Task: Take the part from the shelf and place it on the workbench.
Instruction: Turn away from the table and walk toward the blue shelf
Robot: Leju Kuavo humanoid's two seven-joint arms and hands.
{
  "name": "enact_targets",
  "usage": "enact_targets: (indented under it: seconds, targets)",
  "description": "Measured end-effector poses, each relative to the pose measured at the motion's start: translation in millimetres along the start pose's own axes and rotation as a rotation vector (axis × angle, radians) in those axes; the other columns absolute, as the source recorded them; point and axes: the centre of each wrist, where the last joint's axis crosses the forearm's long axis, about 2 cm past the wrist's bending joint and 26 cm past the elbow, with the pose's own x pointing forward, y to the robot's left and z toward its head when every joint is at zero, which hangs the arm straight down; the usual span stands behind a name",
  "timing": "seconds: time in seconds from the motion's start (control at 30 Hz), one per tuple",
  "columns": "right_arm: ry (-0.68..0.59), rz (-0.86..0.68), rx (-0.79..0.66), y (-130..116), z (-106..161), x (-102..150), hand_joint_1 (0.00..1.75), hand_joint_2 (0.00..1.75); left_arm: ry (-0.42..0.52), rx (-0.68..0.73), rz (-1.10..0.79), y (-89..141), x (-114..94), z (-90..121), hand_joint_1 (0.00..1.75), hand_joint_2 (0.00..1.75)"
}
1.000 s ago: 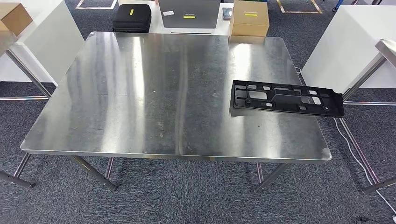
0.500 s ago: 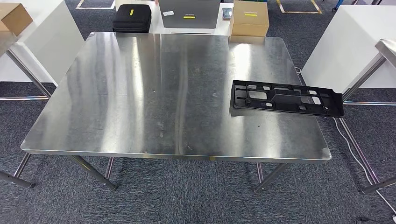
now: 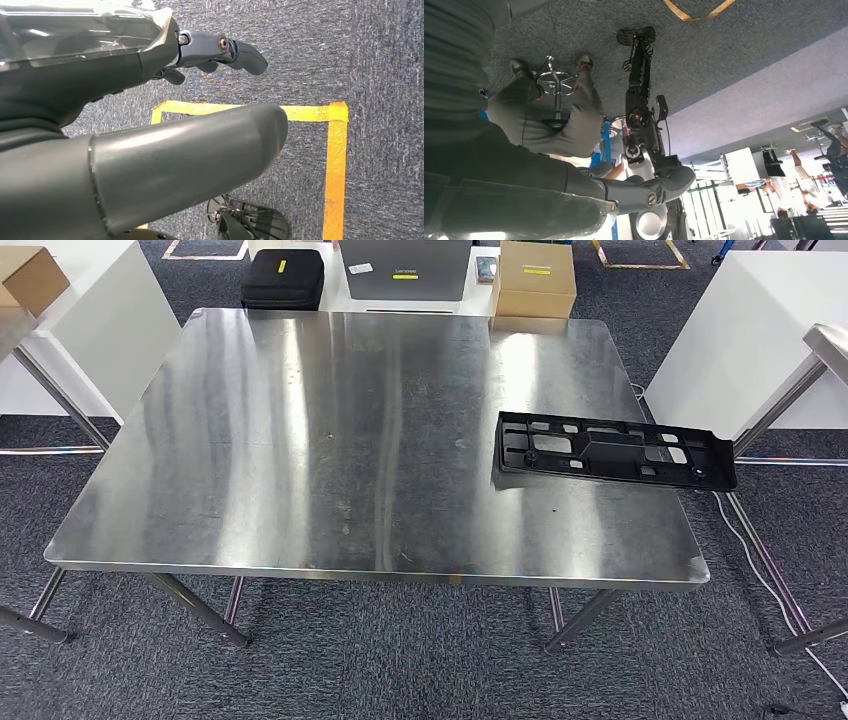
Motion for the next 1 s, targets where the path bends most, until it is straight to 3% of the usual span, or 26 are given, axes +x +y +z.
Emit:
enact_targets:
  seconds: [0.4, 0.47, 0.57, 0.63, 0.8, 1.0]
  targets:
    - [-0.015, -0.005, 0.010, 0, 0, 0, 0.00, 1.75, -0.005, 0.000, -0.002, 0, 0, 0, 0.00, 0.00]
    - [-0.115, -0.030, 0.058, 1, 0, 0, 0.00, 1.75, -0.034, -0.003, -0.016, 4, 0, -3, 0.00, 0.00]
    - [-0.383, -0.123, 0.129, 1, -2, 1, 0.00, 1.75, -0.085, -0.011, -0.034, 14, 5, -10, 0.00, 0.00]
    - [-0.464, -0.177, 0.151, -9, -10, 7, 0.00, 1.75, -0.099, -0.007, -0.032, 20, 8, -15, 0.00, 0.00]
    - [-0.512, -0.207, 0.128, -45, -33, 26, 0.00, 1.75, -0.110, 0.011, -0.028, 29, 11, -21, 0.00, 0.00]
    - [-0.526, -0.204, 0.104, -57, -40, 32, 0.00, 1.75, -0.112, 0.016, -0.030, 32, 11, -23, 0.00, 0.00]
